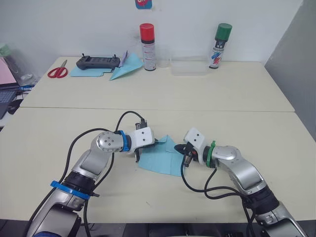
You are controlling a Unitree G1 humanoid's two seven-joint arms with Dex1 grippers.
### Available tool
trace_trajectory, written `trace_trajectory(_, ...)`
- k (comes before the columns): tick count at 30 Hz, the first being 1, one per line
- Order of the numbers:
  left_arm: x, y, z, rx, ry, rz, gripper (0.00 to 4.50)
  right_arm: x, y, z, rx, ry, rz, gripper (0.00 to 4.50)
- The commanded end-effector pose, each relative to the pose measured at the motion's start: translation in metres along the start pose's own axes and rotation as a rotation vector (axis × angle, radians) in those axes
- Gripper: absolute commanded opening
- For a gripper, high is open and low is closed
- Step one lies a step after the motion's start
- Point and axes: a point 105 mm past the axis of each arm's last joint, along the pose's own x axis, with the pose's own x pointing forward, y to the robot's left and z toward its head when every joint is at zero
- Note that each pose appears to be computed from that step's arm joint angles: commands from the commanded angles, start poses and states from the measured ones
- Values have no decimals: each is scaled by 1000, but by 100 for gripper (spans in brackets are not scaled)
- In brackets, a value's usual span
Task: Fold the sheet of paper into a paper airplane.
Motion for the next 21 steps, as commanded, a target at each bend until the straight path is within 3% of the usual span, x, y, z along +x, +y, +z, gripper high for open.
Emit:
trace_trajectory(1,-4,1,9,-85,-64,16,108,2,3,-11,23,36,8,0)
trace_trajectory(4,-7,5,14,-153,-103,47,200,2,3,-11,21,37,8,0)
trace_trajectory(19,-20,15,22,-264,-164,100,200,2,3,-11,21,38,8,0)
trace_trajectory(21,-20,12,22,-253,-163,81,162,1,3,-11,22,37,7,0)
